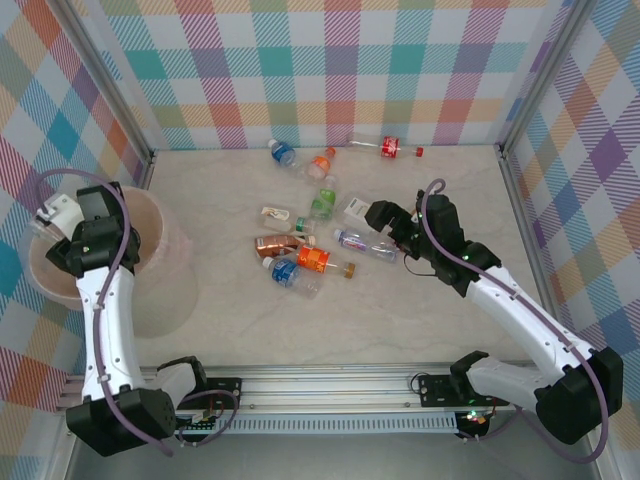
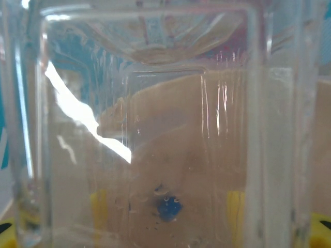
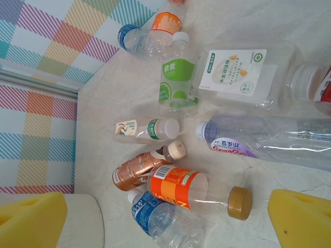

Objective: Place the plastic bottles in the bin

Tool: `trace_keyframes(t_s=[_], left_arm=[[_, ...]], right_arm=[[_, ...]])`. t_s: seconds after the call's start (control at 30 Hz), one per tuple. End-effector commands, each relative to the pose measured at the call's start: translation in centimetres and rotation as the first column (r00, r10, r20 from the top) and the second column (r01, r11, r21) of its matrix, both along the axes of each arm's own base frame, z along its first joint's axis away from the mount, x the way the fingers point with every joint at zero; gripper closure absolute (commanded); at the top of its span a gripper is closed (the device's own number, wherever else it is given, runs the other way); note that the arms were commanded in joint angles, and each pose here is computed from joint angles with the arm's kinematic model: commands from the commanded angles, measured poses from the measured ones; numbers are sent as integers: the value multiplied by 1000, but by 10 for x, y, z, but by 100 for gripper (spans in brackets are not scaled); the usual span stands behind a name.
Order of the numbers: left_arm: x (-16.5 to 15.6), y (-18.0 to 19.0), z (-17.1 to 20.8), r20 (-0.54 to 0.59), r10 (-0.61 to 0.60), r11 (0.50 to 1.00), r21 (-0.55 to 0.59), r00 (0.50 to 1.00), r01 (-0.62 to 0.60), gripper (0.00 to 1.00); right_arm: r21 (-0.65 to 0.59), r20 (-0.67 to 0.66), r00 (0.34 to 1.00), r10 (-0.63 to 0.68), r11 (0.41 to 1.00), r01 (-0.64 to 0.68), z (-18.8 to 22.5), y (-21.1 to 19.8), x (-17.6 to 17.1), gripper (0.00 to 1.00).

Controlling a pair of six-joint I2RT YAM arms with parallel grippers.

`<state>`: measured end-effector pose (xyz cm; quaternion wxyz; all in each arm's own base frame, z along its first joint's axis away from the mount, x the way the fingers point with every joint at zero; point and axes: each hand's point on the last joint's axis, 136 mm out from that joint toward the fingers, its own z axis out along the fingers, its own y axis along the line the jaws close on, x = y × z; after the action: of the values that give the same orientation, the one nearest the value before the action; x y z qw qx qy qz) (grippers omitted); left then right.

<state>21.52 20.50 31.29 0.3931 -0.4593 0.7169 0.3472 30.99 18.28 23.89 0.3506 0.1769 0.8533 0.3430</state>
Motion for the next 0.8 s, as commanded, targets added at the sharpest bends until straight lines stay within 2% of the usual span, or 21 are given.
trace_keyframes(t_s=[0.0,0.13,0.3,0.4,0.53,0.6,0.77], left_arm=[[-13,9,-18,22,118,992,-56,993,-117,40],[-15,13,-28,10,162,983,-83,987,-161,36],[-23,13,-31,16,205,976,-82,979,-203,16],[-23,10,-26,41,186,979,-96,982,-181,9],[-4,-3,-21,93,84,978,-197,992,-64,1],[-1,-9,-16,116,60,972,-233,991,-31,0],[16,-35,10,253,-74,939,-309,965,153,0]], right_arm=[[-13,17,1000,16,1000,-16,9,-1,1,0],[-37,3,1000,25,999,-25,6,-4,-5,0],[-51,2,1000,5,999,-5,4,-12,-10,0],[-38,8,1000,-5,999,6,6,-13,-10,0],[-27,13,1000,9,1000,-9,7,-11,-9,1],[-12,25,999,21,1000,-21,8,-8,-9,0],[46,187,975,120,990,-131,30,8,-12,0]])
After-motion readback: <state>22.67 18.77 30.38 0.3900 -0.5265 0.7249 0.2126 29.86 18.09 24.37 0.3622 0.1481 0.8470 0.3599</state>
